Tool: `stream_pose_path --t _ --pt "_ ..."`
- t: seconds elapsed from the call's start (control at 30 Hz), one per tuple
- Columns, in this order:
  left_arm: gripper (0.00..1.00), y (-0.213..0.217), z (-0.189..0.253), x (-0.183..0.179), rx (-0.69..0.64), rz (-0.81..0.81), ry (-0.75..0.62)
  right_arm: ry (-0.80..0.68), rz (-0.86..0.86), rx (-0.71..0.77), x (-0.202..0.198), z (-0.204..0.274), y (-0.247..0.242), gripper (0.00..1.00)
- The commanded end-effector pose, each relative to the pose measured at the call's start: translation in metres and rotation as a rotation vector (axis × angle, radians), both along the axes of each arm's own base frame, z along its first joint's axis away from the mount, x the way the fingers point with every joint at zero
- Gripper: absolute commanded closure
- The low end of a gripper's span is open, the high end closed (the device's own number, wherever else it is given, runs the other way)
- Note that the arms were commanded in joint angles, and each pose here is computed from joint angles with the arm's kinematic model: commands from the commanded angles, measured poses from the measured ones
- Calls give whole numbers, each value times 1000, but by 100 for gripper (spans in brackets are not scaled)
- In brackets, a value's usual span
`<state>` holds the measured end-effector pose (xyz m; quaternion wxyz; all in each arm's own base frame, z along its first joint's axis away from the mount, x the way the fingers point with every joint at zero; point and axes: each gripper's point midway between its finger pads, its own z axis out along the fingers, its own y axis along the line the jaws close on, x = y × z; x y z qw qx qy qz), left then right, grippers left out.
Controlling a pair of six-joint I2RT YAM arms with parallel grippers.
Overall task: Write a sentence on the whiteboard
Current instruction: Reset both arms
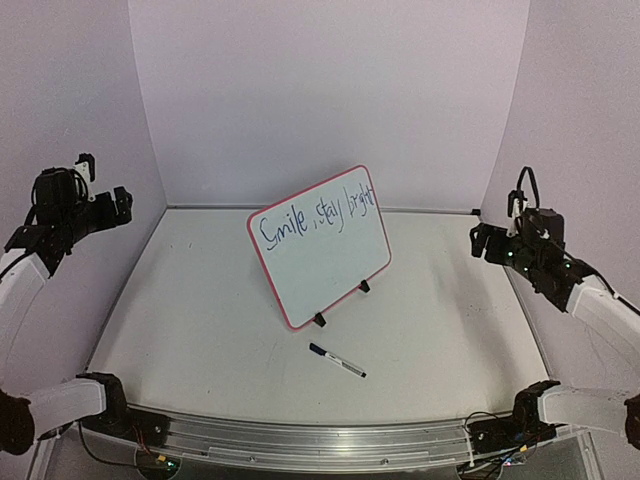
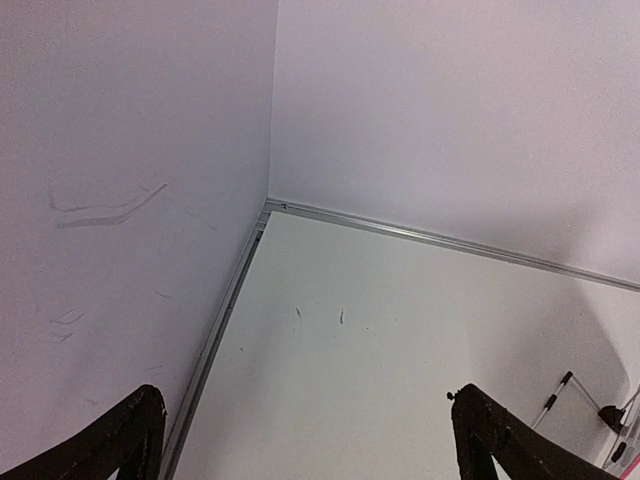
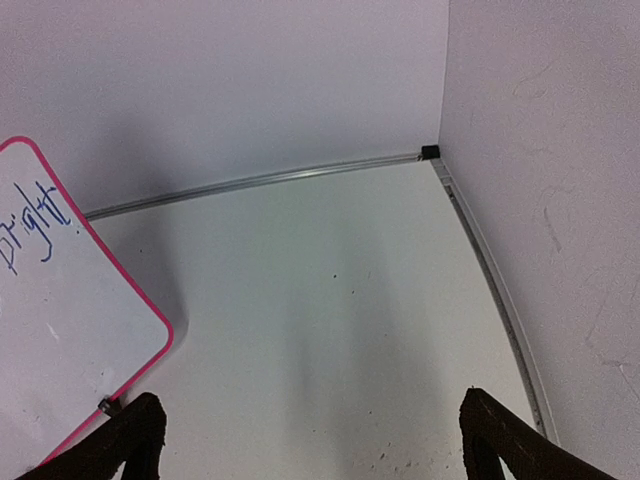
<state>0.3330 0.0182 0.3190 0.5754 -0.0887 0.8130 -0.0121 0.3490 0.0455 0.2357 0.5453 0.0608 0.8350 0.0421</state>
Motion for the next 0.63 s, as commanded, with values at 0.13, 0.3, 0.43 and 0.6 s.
stream_pose_path --t 0.13,0.3,0.43,0.6 --pt "0 13 -31 -32 52 66 32 -164 -98 -72 -24 0 -27 2" --pt "1 13 -22 -36 58 65 -25 -157 -103 -70 -31 -11 -30 2" --pt "1 13 -26 -34 53 68 1 -153 -98 -73 -31 -12 -29 2" --pt "1 16 -21 -36 48 86 -14 -153 -99 -80 -30 -11 -29 2"
